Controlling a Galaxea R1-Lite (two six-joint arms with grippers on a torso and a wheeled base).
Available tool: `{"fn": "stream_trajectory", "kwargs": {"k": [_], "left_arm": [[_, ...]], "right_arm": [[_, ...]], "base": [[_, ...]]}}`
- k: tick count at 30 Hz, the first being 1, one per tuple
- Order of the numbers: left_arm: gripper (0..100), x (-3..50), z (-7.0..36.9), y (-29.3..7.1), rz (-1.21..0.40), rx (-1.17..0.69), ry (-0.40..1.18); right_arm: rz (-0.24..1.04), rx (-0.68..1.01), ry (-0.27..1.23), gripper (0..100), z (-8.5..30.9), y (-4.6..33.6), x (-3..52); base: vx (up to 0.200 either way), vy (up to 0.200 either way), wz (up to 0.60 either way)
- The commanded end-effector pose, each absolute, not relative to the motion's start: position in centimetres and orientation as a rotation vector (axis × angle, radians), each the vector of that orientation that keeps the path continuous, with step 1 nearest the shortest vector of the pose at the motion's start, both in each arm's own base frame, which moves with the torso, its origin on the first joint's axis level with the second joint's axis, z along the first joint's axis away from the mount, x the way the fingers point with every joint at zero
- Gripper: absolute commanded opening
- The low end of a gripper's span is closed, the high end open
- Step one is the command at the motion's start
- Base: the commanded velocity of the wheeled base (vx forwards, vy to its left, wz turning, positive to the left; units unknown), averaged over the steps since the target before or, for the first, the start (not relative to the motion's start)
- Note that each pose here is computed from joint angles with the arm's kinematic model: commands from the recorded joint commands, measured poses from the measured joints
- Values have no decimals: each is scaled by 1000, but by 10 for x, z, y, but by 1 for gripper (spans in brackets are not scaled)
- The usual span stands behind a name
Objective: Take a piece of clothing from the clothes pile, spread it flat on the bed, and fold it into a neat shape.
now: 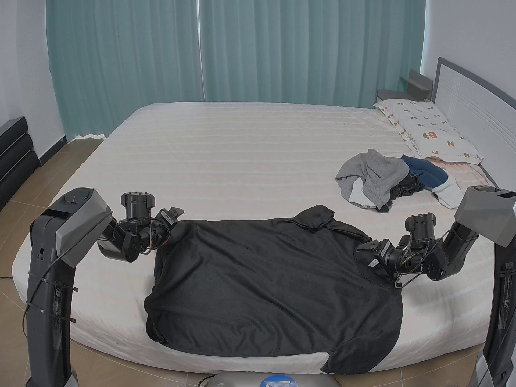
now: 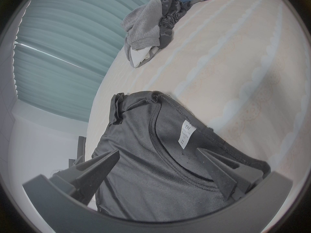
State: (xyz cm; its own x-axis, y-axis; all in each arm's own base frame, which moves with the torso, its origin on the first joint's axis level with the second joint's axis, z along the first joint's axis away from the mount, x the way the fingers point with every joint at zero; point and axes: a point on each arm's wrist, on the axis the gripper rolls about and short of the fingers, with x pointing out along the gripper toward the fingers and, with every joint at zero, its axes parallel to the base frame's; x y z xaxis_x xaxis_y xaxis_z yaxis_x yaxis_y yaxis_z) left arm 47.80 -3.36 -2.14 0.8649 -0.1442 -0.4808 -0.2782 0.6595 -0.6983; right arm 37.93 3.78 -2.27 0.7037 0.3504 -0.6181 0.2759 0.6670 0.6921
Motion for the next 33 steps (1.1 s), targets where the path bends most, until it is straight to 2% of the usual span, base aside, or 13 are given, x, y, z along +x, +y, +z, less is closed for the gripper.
{"fn": "stream_trajectory", "kwargs": {"k": [1, 15, 16, 28, 33], "left_arm": [[100, 478, -33, -36, 77, -825, 558], [100, 482, -40, -38, 71, -817, 563], [0, 483, -42, -38, 78, -816, 574], [0, 494, -38, -34, 160, -806, 528], [0, 513, -13, -13, 245, -815, 373]], "right_arm": [[50, 864, 815, 100, -23, 38, 379], [50, 863, 817, 100, -23, 39, 379], [50, 863, 817, 100, -23, 39, 379], [52, 865, 816, 100, -23, 39, 380], [52, 865, 815, 100, -23, 39, 380]], "base": [[0, 0, 0], [0, 0, 0], [0, 0, 0], [0, 0, 0], [0, 0, 0]]}}
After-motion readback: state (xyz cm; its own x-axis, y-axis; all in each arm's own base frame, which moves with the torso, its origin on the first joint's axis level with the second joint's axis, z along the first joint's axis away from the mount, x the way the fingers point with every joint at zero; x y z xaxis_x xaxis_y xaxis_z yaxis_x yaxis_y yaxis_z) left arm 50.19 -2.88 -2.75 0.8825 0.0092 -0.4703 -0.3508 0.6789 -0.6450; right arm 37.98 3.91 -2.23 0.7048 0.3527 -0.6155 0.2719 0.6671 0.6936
